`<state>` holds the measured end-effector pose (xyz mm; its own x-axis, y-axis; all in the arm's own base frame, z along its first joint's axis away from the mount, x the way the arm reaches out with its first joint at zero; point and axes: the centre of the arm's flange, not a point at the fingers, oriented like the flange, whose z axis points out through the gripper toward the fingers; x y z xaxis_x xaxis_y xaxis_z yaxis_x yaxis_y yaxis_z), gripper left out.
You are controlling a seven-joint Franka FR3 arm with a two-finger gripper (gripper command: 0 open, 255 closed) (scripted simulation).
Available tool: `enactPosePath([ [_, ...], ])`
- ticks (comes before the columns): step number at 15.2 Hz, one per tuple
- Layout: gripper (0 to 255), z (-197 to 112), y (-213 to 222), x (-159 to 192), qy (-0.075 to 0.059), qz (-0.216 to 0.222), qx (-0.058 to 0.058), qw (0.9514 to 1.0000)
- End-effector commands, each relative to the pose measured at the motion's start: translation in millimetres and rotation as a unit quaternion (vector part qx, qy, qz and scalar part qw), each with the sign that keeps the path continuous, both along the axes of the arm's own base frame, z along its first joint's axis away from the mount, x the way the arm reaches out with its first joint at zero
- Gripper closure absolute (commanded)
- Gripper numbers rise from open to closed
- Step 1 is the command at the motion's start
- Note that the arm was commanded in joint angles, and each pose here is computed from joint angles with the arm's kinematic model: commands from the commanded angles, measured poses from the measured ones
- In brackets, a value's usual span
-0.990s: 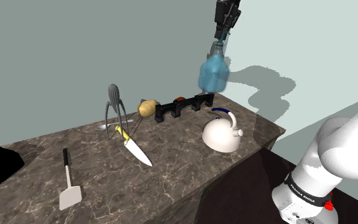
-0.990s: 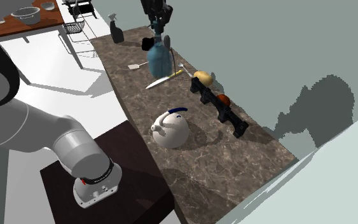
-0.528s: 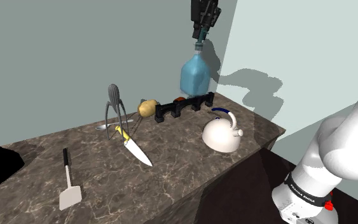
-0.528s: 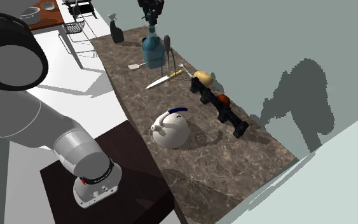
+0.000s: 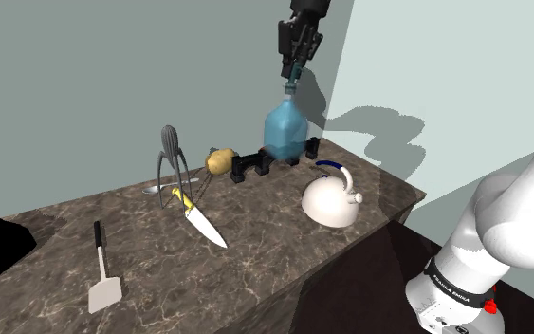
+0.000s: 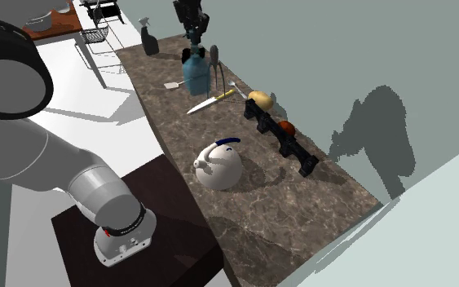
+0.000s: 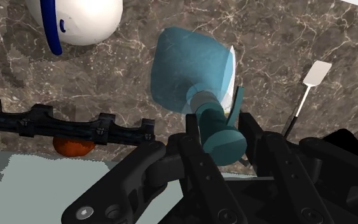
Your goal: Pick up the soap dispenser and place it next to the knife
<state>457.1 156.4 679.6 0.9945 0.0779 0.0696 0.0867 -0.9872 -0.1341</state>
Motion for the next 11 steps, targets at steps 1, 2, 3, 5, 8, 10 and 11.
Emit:
enactPosePath([
  [1,255,-10.5,-0.2,0.2,-0.001,0.0,0.0,1.0],
  [2,255,-15.8,-0.2,0.2,-0.001,0.0,0.0,1.0],
  [3,255,-21.1,-0.2,0.2,-0.001,0.0,0.0,1.0],
  [5,255,-31.6,-0.2,0.2,-0.001,0.0,0.0,1.0],
  [8,255,-47.5,-0.2,0.2,-0.001,0.0,0.0,1.0],
  [10,255,-58.0,-0.2,0.2,-0.001,0.0,0.0,1.0],
  [11,255,-63.3,-0.2,0.2,-0.001,0.0,0.0,1.0],
])
